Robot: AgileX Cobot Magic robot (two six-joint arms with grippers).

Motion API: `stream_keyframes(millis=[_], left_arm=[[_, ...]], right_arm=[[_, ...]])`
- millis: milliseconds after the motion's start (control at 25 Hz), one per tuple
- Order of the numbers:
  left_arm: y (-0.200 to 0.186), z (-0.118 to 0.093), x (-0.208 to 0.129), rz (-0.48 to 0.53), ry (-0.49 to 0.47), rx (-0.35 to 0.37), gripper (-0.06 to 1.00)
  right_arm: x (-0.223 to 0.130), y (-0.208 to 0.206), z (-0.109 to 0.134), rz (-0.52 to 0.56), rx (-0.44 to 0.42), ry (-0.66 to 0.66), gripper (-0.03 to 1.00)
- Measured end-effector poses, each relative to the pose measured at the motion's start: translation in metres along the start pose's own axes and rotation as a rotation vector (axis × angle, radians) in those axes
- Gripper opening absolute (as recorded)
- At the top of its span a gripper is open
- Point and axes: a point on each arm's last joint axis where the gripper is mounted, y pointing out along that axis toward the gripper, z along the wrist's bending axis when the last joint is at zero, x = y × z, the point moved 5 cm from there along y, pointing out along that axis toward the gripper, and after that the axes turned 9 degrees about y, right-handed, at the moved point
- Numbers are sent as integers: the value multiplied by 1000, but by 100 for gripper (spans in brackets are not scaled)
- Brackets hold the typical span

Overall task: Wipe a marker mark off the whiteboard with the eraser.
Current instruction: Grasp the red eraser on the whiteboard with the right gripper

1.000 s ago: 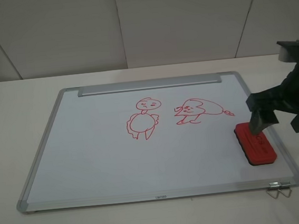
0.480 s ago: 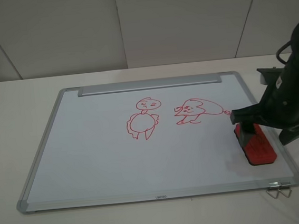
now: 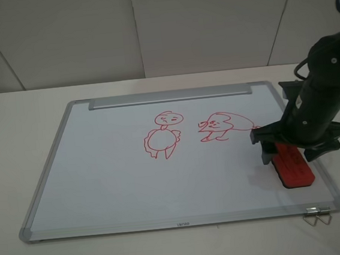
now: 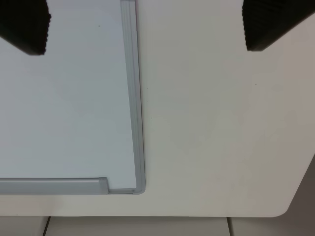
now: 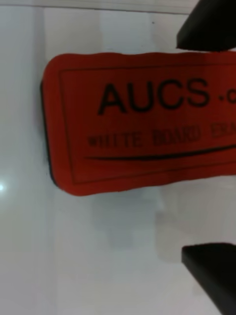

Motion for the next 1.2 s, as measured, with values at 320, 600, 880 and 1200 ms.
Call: stream_keyframes(millis=[320,600,880,1200], left_arm=[[0,0,0,0,0,0,78],[0,0,0,0,0,0,78],[0,0,0,0,0,0,78],[0,0,0,0,0,0,78]], right_arm=[[4,8,0,19,-32,-15,69],[5,8,-2,9,-45,-36,68],[7,9,-1,0,-40,-38,67],[6,17,-1,17,-52,-45,67]])
